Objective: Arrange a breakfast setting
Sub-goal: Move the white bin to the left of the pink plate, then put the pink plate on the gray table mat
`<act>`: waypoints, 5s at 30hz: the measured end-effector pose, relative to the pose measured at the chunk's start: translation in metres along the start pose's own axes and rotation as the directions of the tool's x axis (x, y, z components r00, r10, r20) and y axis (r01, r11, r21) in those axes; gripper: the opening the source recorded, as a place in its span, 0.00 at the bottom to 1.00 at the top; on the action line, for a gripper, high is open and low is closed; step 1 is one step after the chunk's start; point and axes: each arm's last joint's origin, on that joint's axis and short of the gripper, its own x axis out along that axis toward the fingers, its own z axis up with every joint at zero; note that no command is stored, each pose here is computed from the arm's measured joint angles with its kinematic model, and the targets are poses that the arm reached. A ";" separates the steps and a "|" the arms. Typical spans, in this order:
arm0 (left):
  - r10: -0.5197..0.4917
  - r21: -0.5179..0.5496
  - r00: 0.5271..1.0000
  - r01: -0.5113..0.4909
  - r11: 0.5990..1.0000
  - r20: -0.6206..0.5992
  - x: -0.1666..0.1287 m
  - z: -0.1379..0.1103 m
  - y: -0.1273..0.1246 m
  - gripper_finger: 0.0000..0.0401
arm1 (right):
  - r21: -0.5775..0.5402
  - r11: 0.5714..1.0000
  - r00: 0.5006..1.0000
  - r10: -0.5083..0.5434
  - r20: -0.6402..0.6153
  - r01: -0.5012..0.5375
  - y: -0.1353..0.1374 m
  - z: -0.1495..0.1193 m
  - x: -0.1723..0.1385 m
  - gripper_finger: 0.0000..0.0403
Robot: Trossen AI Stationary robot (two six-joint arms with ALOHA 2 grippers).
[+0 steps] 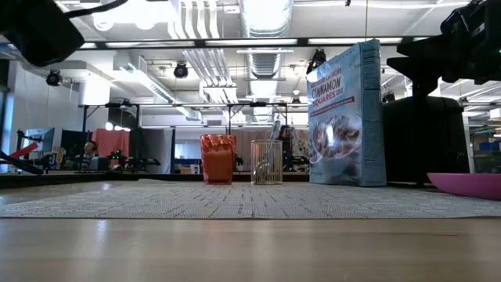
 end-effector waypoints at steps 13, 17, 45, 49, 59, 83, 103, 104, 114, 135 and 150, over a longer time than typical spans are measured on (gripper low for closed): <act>0.045 0.161 0.999 -0.043 0.986 -0.008 0.014 0.004 0.002 0.10 | 0.000 1.000 1.000 0.000 0.000 0.000 0.000 0.000 0.000 0.42; 0.026 0.149 1.000 -0.024 0.989 -0.013 0.014 0.004 0.000 0.02 | 0.000 1.000 1.000 0.000 0.000 0.000 0.000 0.000 0.000 0.42; -0.108 0.415 0.978 0.025 0.910 0.177 -0.091 0.074 -0.042 0.00 | 0.000 1.000 1.000 0.000 -0.001 0.000 0.000 0.000 0.000 0.42; -0.120 0.511 0.972 -0.001 0.860 0.204 -0.096 0.095 -0.058 0.00 | 0.000 1.000 1.000 0.000 0.000 0.000 0.000 0.000 0.000 0.42; -0.047 0.747 0.965 -0.169 0.643 0.259 -0.088 0.138 -0.124 0.00 | -0.001 1.000 1.000 0.000 -0.001 0.000 0.000 0.000 0.000 0.42; -0.461 0.932 0.868 -0.003 0.363 0.182 -0.097 0.137 -0.189 0.00 | 0.000 1.000 1.000 -0.007 -0.012 0.007 0.000 -0.001 0.001 0.42; -0.576 0.963 0.792 -0.054 0.263 0.202 -0.058 0.159 -0.222 0.00 | 0.000 1.000 1.000 -0.008 -0.013 0.008 0.000 -0.001 0.001 0.42; -0.581 0.960 0.787 -0.049 0.274 0.206 -0.058 0.162 -0.222 0.00 | 0.000 1.000 1.000 -0.007 -0.013 0.007 0.000 -0.001 0.001 0.42; -0.611 0.947 0.764 -0.002 0.321 0.208 -0.053 0.167 -0.228 0.22 | 0.001 1.000 1.000 -0.007 -0.013 0.007 0.000 -0.001 0.001 0.42; -0.297 0.763 0.728 -0.464 0.450 0.618 -0.094 0.092 -0.174 0.40 | 0.001 1.000 1.000 -0.007 -0.012 0.007 0.000 -0.001 0.001 0.42; -0.676 0.847 0.512 -0.352 0.397 0.530 -0.065 0.095 -0.061 0.40 | 0.000 1.000 1.000 -0.007 -0.012 0.007 0.000 -0.001 0.001 0.42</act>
